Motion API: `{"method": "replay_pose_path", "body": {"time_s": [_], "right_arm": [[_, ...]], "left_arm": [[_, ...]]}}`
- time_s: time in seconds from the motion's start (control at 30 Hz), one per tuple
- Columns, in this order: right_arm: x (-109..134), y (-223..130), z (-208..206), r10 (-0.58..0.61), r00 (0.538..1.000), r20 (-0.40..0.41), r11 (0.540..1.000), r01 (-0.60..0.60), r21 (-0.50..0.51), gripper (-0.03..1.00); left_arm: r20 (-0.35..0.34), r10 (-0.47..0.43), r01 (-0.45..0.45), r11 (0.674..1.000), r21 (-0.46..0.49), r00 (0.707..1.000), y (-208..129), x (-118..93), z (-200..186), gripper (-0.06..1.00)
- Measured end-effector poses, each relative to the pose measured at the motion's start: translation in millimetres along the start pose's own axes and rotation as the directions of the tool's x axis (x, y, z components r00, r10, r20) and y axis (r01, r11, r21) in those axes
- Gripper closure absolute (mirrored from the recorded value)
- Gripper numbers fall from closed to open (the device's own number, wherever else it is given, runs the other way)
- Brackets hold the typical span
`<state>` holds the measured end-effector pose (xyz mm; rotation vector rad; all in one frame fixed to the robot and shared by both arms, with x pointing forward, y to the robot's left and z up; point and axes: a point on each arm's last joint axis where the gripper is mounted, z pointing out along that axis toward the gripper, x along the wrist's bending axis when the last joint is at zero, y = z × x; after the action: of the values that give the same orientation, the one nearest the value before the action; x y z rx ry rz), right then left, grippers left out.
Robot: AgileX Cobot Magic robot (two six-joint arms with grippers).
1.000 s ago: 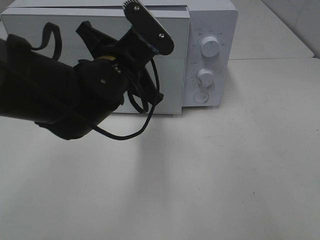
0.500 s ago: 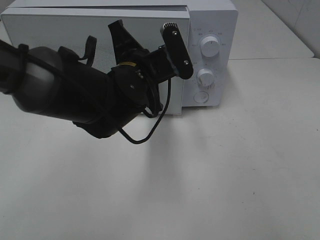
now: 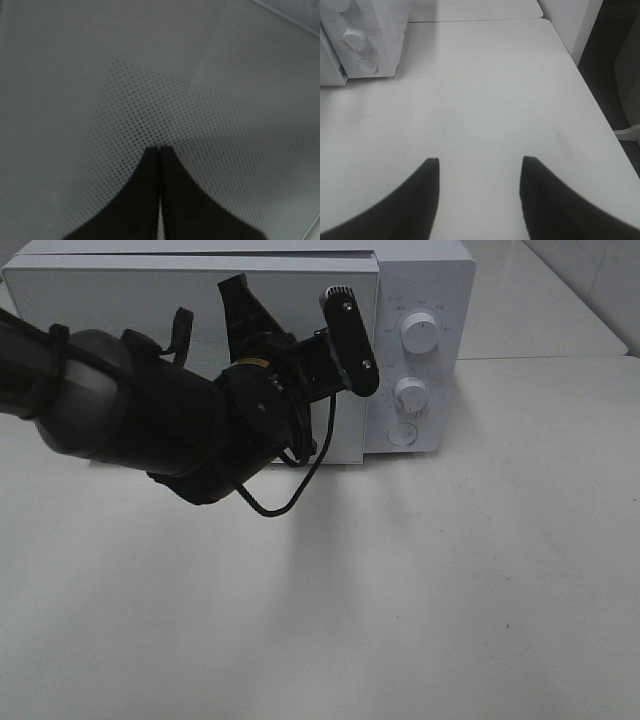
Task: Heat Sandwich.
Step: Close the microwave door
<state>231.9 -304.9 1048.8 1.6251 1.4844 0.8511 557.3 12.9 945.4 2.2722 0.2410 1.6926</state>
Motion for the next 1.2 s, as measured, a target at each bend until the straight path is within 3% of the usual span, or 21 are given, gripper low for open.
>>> {"method": "replay_pose_path", "body": {"time_s": [0.63,1.2], "right_arm": [[0,0,0,0.000,1.000,0.000,1.000,0.000,0.000,0.46],[0,0,0,-0.001,1.000,0.003,1.000,0.001,0.000,0.46]], "left_arm": [[0.023,0.017,-0.016,1.000,-0.006,1.000,-10,4,10,0.94],[0.002,0.009,-0.009,1.000,0.020,1.000,-17,7,14,0.94]]}}
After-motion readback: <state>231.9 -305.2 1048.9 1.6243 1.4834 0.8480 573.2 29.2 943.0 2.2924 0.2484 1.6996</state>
